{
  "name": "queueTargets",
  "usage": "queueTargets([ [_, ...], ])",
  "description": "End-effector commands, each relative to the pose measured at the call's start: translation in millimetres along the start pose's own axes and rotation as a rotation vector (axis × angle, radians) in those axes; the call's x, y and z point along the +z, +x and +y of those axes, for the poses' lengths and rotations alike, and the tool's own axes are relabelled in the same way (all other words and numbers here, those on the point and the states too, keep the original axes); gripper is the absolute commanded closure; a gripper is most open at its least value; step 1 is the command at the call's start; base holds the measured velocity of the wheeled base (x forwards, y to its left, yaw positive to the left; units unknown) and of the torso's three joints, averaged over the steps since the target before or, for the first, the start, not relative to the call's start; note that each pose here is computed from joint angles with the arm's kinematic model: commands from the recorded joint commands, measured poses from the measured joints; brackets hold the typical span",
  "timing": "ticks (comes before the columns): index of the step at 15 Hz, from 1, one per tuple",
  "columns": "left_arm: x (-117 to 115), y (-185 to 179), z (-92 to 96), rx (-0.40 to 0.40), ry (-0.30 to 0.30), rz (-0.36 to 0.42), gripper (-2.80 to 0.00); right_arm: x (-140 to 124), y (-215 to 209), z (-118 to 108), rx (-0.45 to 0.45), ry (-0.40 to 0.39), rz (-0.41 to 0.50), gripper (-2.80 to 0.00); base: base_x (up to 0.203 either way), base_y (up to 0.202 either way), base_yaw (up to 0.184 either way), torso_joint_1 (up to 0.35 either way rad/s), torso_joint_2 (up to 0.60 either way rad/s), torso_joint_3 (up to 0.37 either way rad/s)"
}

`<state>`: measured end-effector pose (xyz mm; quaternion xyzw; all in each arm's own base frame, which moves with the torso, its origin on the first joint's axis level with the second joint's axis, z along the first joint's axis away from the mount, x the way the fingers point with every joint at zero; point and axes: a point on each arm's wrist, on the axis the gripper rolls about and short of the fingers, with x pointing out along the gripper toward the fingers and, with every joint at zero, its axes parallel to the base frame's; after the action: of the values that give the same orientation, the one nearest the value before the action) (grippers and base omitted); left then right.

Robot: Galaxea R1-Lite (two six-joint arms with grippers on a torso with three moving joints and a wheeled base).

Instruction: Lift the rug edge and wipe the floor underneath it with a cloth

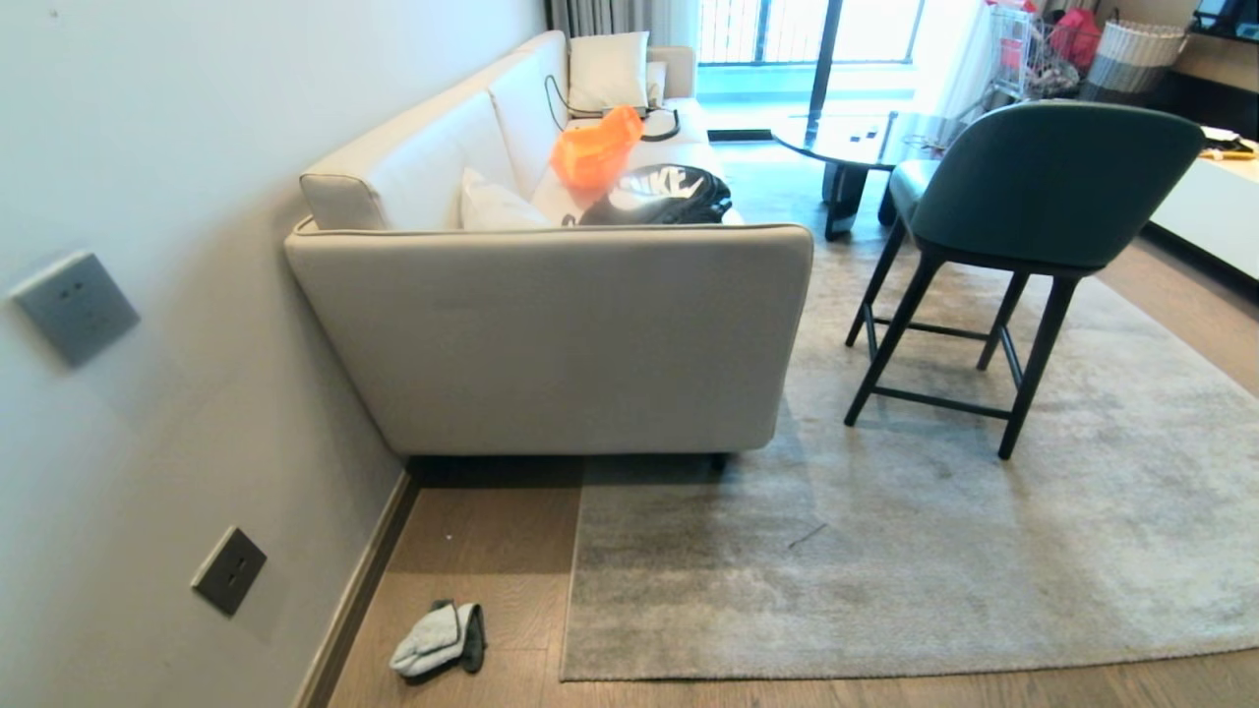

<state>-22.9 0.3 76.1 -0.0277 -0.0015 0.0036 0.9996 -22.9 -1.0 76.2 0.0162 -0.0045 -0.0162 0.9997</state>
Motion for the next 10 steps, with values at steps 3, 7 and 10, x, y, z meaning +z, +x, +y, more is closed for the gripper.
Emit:
queueTargets([
  [3,0.0,0.0,0.0,0.000,-0.001,0.000,0.00,0.1,0.1,0.0,0.000,0.000,0.001,0.00,0.000,0.000,0.000,0.000,0.00,0.000],
  [7,0.0,0.0,0.0,0.000,-0.001,0.000,0.00,0.1,0.1,0.0,0.000,0.000,0.001,0.00,0.000,0.000,0.000,0.000,0.00,0.000],
  [10,0.0,0.0,0.0,0.000,0.000,0.000,0.00,0.1,0.1,0.0,0.000,0.000,0.001,0.00,0.000,0.000,0.000,0.000,0.00,0.000],
])
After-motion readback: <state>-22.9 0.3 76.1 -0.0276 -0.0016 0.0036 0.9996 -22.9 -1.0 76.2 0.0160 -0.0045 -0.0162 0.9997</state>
